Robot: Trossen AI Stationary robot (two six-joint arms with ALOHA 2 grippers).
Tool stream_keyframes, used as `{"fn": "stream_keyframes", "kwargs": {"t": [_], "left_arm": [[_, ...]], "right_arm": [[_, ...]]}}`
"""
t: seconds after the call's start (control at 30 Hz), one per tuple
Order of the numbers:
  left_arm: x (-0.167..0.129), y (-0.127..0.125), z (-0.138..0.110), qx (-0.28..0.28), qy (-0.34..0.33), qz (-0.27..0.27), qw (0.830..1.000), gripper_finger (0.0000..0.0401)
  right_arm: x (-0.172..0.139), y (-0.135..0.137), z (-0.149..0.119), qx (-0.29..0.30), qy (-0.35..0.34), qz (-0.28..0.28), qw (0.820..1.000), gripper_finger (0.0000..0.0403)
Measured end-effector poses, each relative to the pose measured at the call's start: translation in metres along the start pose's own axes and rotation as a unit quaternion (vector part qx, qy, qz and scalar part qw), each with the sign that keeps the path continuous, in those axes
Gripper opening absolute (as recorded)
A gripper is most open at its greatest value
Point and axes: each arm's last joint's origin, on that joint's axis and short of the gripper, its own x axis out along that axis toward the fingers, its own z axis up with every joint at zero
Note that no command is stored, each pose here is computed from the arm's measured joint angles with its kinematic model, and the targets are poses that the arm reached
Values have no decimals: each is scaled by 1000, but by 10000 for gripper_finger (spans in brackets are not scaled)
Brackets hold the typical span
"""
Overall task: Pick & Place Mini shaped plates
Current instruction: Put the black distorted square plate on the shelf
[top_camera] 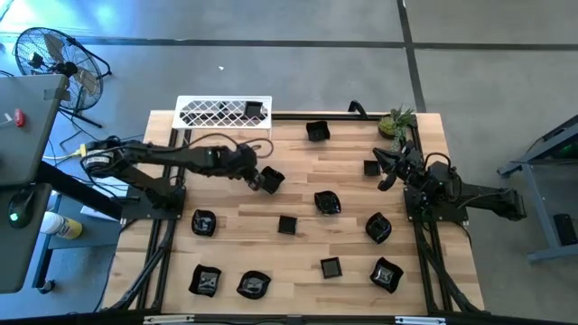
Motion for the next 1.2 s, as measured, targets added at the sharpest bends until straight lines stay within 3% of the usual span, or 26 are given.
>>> {"fn": "stream_keyframes", "kwargs": {"t": [0.17, 0.53, 0.67, 0.93, 1.1, 1.2], "left_arm": [[11, 10, 9, 2, 12, -13, 1000, 156], [42, 7, 2, 25, 58, -28, 998, 154], [41, 7, 2, 26, 60, -34, 997, 124], [41, 7, 1, 34, 66, -37, 997, 14], [39, 4, 4, 38, 74, -52, 995, 8], [23, 0, 15, 50, 74, -68, 994, 2]], "right_arm": [[0, 0, 0, 0, 0, 0, 1000, 16], [0, 0, 0, 0, 0, 0, 1000, 16], [0, 0, 0, 0, 0, 0, 1000, 16], [0, 0, 0, 0, 0, 0, 1000, 17], [0, 0, 0, 0, 0, 0, 1000, 17], [0, 0, 0, 0, 1, 0, 1000, 16]]}}
